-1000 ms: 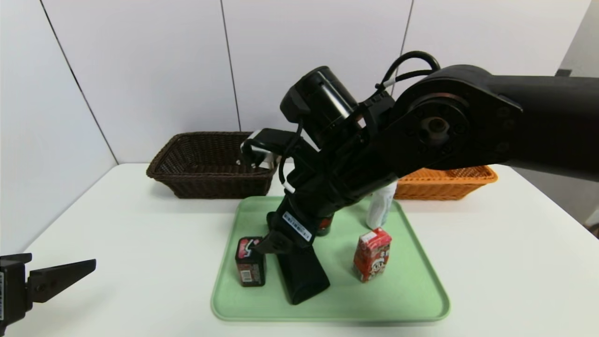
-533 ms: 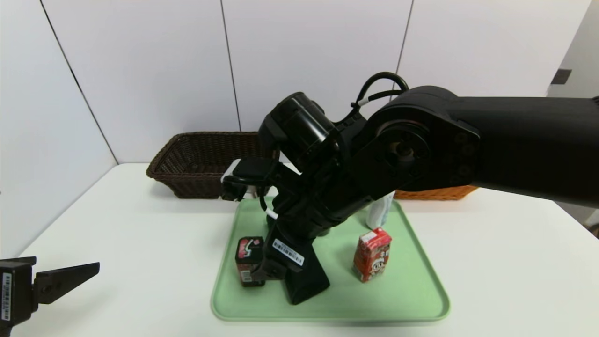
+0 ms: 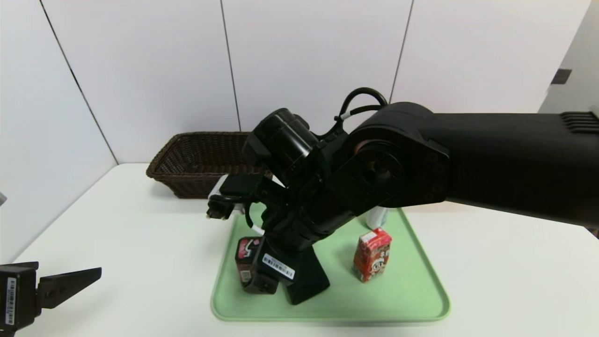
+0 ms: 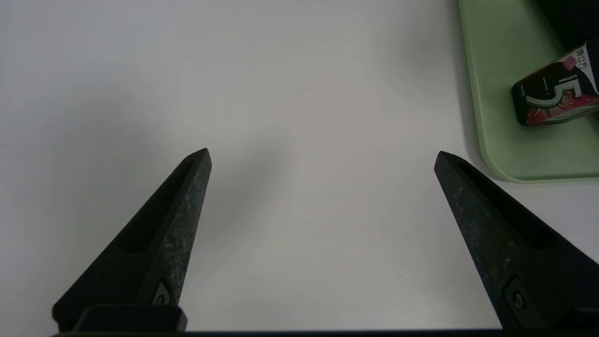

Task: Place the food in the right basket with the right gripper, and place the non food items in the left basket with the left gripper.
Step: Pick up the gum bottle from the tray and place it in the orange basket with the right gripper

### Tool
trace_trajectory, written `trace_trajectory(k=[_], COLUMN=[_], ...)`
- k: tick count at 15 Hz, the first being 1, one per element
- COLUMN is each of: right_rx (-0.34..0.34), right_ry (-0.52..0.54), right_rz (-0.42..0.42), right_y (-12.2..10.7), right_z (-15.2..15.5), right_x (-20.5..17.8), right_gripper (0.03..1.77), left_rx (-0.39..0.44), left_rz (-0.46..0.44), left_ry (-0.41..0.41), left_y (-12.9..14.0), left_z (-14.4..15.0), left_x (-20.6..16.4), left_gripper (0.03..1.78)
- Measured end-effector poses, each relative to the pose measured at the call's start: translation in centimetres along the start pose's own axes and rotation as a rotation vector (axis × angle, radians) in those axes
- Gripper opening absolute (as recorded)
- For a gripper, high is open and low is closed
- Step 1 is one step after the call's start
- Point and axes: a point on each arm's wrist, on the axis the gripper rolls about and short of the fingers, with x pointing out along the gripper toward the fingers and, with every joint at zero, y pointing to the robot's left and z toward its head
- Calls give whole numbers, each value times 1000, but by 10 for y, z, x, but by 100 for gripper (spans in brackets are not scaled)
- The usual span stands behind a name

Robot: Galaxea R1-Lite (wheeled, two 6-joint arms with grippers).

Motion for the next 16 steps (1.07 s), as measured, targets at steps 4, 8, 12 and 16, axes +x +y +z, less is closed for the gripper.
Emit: trace_trajectory(k=[4,8,12,16], right_rx=[-31,-57,-67,-61], right_ry=[14,17,7,1], right_rz=[-1,1,-13,-15], right_y=[3,4,3,0], right_z=[1,1,3,2], right_x=[8,13,20,20], right_gripper=[170,170,170,170], left_rx=[2,2,2,1], left_rz=[39,41,41,41], left_ry=[-1,5,8,16], left_y=[1,1,1,1], left_z=[0,-1,-2,-4], left_x=[0,0,0,1], left_gripper=[169,169,169,169])
